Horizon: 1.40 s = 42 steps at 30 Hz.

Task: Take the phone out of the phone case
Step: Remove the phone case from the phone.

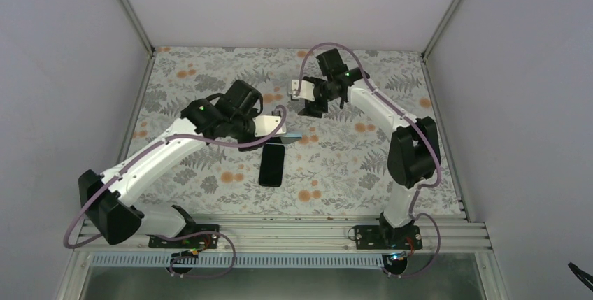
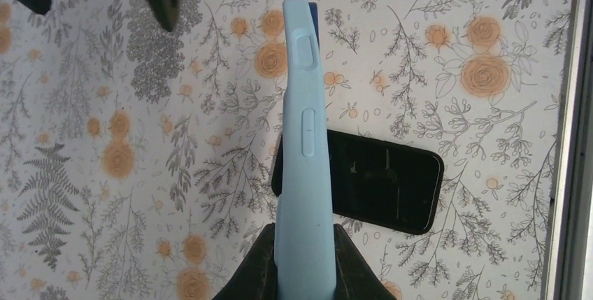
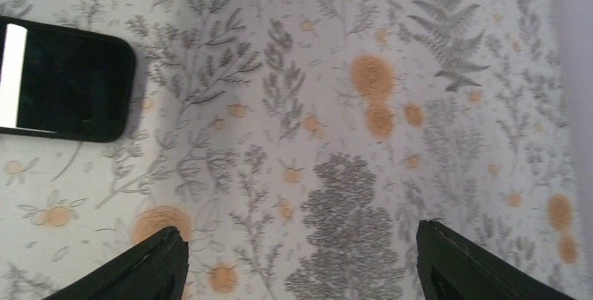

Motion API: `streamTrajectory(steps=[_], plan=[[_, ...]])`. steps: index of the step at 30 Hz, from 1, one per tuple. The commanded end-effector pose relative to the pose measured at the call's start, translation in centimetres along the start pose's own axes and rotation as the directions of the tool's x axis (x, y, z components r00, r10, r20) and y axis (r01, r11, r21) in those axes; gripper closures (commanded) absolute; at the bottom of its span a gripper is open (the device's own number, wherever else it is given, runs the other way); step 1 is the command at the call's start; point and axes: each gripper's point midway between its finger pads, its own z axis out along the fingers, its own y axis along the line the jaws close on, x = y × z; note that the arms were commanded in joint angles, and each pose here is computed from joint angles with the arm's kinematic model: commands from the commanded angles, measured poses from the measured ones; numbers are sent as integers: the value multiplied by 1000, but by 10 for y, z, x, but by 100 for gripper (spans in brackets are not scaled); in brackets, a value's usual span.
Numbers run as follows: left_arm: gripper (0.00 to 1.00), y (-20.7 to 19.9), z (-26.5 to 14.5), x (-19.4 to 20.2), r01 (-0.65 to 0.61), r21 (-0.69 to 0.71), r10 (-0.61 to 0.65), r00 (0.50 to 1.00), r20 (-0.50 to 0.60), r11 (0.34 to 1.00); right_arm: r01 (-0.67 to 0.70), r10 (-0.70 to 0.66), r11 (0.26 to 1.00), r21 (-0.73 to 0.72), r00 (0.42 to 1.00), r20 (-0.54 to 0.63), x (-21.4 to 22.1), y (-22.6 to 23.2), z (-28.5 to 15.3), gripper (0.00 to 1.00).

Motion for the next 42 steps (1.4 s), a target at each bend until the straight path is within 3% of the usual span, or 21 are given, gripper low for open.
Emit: streamTrajectory(steps=[1, 10, 15, 31, 42], plan=[[98, -2, -14, -10, -5, -16, 6, 998, 69, 1000, 25, -25, 999, 36, 1000, 8, -8, -21, -6, 18], [98, 22, -13, -17, -7, -124, 20, 995, 100, 992, 22, -20, 999, -36, 998, 56, -6, 36, -33, 18], [98, 29, -4, -23, -3, -106, 15, 994, 113, 994, 4, -1, 1000, -29, 996, 95, -6, 60, -46, 18], [98, 39, -5, -33, 11, -124, 6, 991, 135, 992, -9, 9, 1000, -1, 984, 177, -23, 48, -46, 20], [98, 35, -2, -34, 7, -98, 7, 990, 138, 995, -15, 5, 998, 68, 989, 149, -17, 37, -46, 21]])
